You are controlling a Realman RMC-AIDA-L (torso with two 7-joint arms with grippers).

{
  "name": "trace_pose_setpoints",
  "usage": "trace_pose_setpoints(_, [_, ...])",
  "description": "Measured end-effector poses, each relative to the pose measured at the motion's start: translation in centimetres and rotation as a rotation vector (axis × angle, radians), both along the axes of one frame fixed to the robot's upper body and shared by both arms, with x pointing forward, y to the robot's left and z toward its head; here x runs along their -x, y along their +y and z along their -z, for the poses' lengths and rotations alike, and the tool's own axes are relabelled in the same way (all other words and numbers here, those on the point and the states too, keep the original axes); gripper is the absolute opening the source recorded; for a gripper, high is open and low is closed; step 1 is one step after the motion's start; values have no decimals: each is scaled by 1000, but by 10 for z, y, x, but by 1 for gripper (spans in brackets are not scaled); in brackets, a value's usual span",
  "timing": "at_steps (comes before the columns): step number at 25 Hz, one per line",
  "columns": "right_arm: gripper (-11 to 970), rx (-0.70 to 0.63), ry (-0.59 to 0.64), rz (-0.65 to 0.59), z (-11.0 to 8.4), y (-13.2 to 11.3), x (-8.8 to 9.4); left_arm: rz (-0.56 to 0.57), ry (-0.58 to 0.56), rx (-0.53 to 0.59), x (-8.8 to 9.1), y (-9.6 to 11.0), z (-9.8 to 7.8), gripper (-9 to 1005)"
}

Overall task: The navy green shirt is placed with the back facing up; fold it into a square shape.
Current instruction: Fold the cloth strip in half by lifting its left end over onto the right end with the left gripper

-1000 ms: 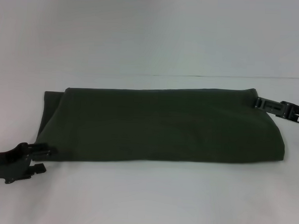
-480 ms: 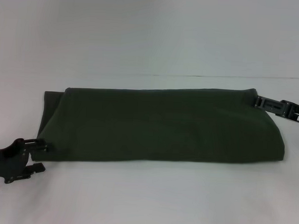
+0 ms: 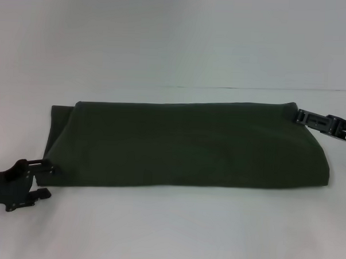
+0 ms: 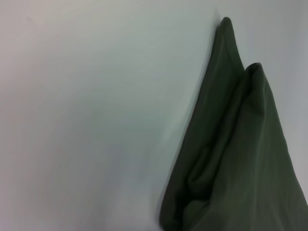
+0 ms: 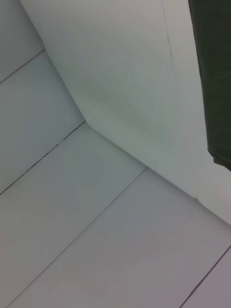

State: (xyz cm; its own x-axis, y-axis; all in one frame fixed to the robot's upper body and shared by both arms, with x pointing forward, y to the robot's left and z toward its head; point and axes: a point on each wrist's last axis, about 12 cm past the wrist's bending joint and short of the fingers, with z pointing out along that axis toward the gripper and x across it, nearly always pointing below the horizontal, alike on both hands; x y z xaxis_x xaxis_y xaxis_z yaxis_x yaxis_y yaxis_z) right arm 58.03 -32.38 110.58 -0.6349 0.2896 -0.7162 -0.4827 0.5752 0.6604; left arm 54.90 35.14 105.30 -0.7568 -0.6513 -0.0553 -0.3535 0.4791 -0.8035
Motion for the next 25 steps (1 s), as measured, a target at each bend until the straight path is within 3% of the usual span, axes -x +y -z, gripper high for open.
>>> trace_pose_setpoints(13, [825,-9,8,-2,0,1,0,-17,-7,-27,-7,0,1,677])
trace_pose_setpoints(25, [824,-24,2,1,-1,2,1,-12,-62,-77,-22,4,-12,677])
